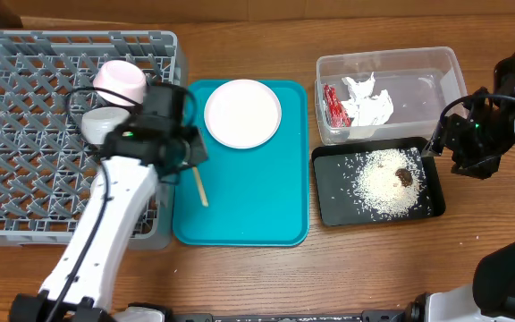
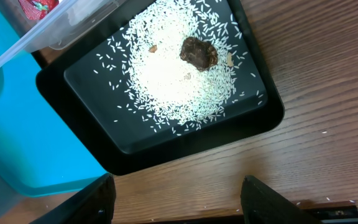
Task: Sort waste into correct bins and load items into the dishwasher
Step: 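Place the second chopstick into the dish rack with the left gripper, then reach the left gripper to the white plate and grasp its edge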
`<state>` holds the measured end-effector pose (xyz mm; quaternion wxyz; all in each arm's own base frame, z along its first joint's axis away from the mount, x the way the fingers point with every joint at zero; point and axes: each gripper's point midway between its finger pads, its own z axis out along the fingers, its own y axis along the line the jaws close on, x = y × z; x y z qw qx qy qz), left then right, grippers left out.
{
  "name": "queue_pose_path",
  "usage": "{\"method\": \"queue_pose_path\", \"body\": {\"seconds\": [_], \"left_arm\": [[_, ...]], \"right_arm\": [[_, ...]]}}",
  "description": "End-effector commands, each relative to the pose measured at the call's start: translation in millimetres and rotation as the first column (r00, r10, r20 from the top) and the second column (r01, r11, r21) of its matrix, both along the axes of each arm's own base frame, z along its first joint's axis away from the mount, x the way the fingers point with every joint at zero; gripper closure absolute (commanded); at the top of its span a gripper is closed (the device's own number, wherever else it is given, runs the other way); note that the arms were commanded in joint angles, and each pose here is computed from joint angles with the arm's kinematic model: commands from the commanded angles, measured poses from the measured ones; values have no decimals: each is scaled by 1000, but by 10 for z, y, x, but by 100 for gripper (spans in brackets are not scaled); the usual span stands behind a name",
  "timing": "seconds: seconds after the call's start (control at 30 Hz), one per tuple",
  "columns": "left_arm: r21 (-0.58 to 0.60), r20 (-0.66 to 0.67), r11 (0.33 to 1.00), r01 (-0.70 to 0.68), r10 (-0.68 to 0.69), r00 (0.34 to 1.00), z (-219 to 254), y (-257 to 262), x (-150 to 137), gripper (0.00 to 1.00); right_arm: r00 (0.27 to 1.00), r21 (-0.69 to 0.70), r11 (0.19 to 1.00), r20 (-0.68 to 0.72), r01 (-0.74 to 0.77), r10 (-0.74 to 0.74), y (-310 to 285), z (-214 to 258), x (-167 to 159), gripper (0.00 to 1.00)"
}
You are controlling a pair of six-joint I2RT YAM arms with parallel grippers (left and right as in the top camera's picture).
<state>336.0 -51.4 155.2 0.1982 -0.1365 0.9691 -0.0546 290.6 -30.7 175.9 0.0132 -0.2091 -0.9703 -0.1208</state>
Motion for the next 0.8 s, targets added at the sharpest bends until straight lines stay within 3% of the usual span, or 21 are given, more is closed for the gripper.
{"method": "queue_pose_path", "body": {"seconds": [0.0, 0.2, 0.43, 0.53, 0.67, 0.73, 0.77], "left_arm": [[143, 29, 983, 111, -117, 993, 92, 351, 83, 96], [262, 18, 926, 272, -286, 958, 43, 621, 233, 96], [266, -16, 912, 313, -321, 947, -185, 622, 381, 95], [260, -44, 911, 320, -319, 947, -315, 628, 413, 80], [245, -59, 919, 310, -305, 951, -401, 623, 428, 70], [215, -36, 925, 313, -313, 949, -345, 544, 443, 52], [199, -21, 925, 322, -325, 946, -302, 488, 459, 49]], "right_arm": [[1000, -6, 1000, 30, -1, 2, 6, 74, 7, 34], [1000, -6, 1000, 30, -1, 2, 6, 74, 8, 34], [1000, -6, 1000, 30, -1, 2, 6, 74, 8, 34], [1000, -6, 1000, 29, -1, 2, 6, 74, 6, 34], [1000, -6, 1000, 29, -1, 2, 6, 74, 6, 34], [1000, -6, 1000, 30, -1, 2, 7, 74, 7, 34], [1000, -6, 1000, 30, -1, 2, 6, 74, 8, 34]]}}
